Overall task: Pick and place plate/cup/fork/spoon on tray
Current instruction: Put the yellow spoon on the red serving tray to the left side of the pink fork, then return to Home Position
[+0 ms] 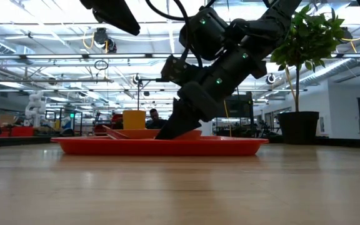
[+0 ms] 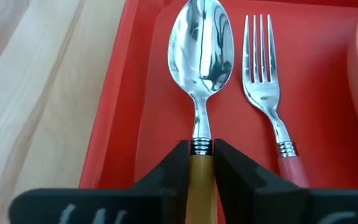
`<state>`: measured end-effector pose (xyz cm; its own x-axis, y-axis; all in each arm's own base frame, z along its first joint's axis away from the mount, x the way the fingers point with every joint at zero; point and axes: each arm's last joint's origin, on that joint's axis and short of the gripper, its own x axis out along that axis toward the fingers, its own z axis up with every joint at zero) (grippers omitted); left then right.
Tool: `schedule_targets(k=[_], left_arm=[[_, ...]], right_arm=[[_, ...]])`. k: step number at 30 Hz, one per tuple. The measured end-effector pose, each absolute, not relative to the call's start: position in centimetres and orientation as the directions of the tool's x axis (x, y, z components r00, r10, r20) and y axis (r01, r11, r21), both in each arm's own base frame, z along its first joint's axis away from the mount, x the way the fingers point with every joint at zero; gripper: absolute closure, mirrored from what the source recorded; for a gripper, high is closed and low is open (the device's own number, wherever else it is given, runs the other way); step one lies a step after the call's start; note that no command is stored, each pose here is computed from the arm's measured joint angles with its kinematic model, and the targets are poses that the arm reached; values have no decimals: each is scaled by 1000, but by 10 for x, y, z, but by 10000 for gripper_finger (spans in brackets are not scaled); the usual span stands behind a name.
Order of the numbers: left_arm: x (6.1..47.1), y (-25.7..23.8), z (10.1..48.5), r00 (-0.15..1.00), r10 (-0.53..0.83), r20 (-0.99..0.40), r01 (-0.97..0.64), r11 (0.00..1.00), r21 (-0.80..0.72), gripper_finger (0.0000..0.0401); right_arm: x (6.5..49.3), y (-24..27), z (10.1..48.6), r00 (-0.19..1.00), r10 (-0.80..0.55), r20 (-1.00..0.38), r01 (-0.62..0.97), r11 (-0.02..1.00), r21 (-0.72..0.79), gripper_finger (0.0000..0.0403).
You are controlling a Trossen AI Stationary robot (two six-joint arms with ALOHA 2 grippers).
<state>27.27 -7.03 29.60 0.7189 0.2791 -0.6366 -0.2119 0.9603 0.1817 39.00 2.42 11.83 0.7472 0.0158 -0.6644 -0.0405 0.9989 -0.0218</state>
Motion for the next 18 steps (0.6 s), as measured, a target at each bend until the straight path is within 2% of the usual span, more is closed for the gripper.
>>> schedule_targets(k=[9, 13, 18], left_arm=[[273, -70, 296, 722, 278, -634, -212, 961, 180, 288], [273, -70, 296, 722, 278, -633, -212, 961, 180, 288], [274, -70, 297, 728, 297, -618, -221, 955, 199, 288]], right_arm=[[391, 24, 120, 763, 19, -646, -32, 999, -8, 289], [387, 24, 129, 753, 18, -657, -44, 999, -22, 279], [378, 23, 159, 762, 19, -648, -70, 996, -54, 278]])
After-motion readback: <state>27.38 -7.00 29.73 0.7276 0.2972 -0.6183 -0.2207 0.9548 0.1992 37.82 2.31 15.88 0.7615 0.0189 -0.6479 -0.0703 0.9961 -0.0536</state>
